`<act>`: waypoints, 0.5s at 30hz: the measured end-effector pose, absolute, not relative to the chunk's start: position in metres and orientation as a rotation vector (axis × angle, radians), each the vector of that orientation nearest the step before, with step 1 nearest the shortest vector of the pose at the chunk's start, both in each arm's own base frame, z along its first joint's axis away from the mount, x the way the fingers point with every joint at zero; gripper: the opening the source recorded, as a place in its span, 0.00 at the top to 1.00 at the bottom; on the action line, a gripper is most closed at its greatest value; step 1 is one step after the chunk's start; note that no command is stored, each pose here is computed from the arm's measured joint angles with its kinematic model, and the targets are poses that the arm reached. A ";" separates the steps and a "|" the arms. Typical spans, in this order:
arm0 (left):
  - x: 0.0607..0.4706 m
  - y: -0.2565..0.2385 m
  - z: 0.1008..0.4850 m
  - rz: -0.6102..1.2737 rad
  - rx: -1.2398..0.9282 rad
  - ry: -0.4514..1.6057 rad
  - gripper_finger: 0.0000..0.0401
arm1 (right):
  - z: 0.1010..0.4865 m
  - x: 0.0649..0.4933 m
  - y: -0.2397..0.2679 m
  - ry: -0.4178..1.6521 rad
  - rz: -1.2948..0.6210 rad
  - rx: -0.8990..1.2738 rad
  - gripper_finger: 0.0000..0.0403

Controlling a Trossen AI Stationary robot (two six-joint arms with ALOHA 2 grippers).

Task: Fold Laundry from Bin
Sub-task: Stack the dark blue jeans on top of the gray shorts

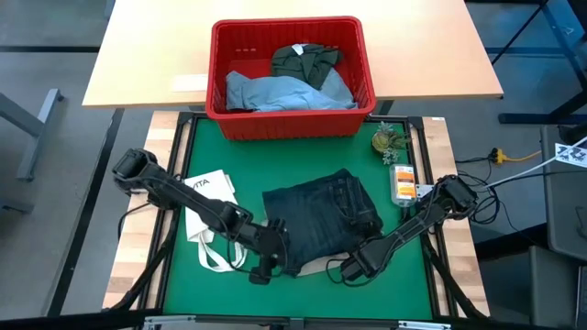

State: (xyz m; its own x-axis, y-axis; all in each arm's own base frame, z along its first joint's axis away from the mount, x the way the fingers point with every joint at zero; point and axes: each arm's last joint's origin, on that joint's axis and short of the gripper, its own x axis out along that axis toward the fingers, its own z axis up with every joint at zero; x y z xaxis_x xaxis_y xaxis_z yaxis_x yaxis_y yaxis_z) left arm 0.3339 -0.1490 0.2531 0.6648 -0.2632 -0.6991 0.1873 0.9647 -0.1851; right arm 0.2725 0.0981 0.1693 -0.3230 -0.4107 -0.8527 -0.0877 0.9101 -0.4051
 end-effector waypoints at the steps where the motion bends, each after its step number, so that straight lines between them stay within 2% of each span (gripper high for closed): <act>1: 0.335 -0.145 0.256 -0.241 -0.093 0.789 0.72 | 0.175 0.273 0.098 1.906 -0.340 -0.369 0.52; 5: 0.337 -0.128 0.265 -0.159 -0.078 0.743 0.74 | 0.199 0.278 0.101 1.928 -0.352 -0.396 0.50; 10: 0.344 -0.101 0.267 -0.033 -0.068 0.727 0.74 | 0.228 0.288 0.100 1.733 -0.342 -0.469 0.49; 15: 0.349 -0.077 0.265 0.041 -0.087 0.744 0.74 | 0.254 0.285 0.085 1.576 -0.450 -0.539 0.49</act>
State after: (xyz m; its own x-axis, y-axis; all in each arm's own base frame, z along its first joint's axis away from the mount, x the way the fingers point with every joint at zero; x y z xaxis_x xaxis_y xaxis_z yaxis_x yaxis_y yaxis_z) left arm 0.3493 -0.0767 0.2653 0.7350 0.0061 -0.6780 -0.0678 0.9956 -0.0645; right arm 0.2849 0.0847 0.2535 -0.0410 -0.5867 -0.8087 -0.0716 0.8091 -0.5833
